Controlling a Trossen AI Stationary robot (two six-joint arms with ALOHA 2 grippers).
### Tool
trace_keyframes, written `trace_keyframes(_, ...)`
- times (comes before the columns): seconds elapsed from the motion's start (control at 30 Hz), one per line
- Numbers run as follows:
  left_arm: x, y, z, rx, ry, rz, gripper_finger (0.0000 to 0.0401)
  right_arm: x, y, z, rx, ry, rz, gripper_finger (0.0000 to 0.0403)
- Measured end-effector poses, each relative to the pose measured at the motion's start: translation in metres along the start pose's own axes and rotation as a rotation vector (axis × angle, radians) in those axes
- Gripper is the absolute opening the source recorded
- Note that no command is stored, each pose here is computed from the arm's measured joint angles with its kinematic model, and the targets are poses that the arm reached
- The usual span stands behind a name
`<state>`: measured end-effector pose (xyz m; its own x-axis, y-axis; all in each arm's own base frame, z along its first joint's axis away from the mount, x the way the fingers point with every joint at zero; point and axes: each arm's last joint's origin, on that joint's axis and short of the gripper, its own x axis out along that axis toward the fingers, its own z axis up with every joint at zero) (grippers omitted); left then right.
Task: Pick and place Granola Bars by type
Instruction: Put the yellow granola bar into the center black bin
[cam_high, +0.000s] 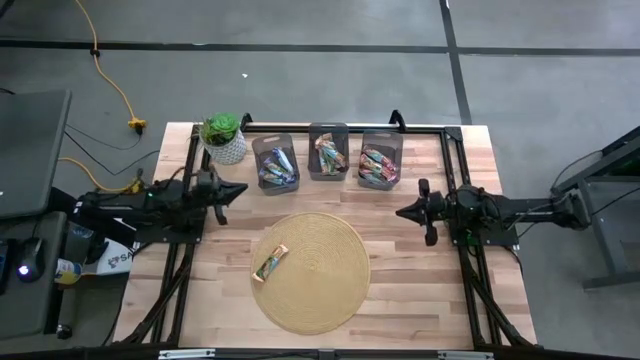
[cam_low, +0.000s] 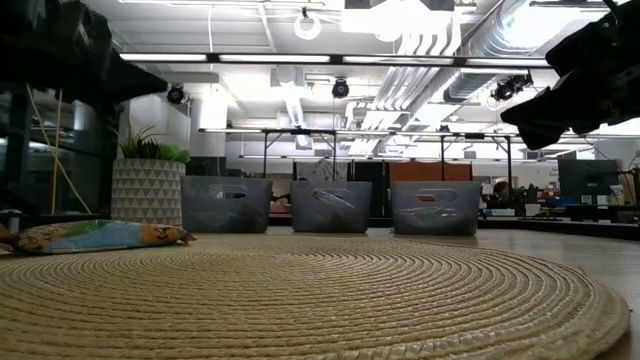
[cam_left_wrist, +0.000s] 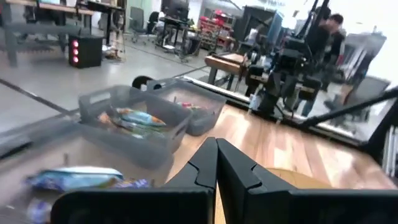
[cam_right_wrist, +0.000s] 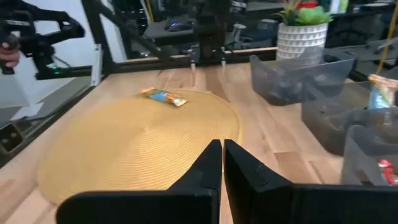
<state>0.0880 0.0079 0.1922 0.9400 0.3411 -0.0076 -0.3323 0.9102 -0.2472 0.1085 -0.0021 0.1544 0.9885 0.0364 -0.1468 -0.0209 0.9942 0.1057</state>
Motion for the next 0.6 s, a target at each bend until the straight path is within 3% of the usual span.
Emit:
trace_keyframes(0.17, -0.014, 0.000, 0.020, 0.117, 0.180, 0.019, 0.0001, 0.000, -0.001, 0.000, 0.000, 0.000, -0.044, 0.0000)
trace_keyframes(0.33, -0.011, -0.008, 0.028, 0.114, 0.303, -0.085, 0.0001, 0.000, -0.002, -0.001, 0.009, 0.001, -0.078, 0.0000)
trace_keyframes(0.6, 0.022, -0.022, 0.004, 0.130, 0.647, -0.219, 0.0001, 0.000, -0.003, 0.000, 0.034, -0.006, -0.098, 0.0000)
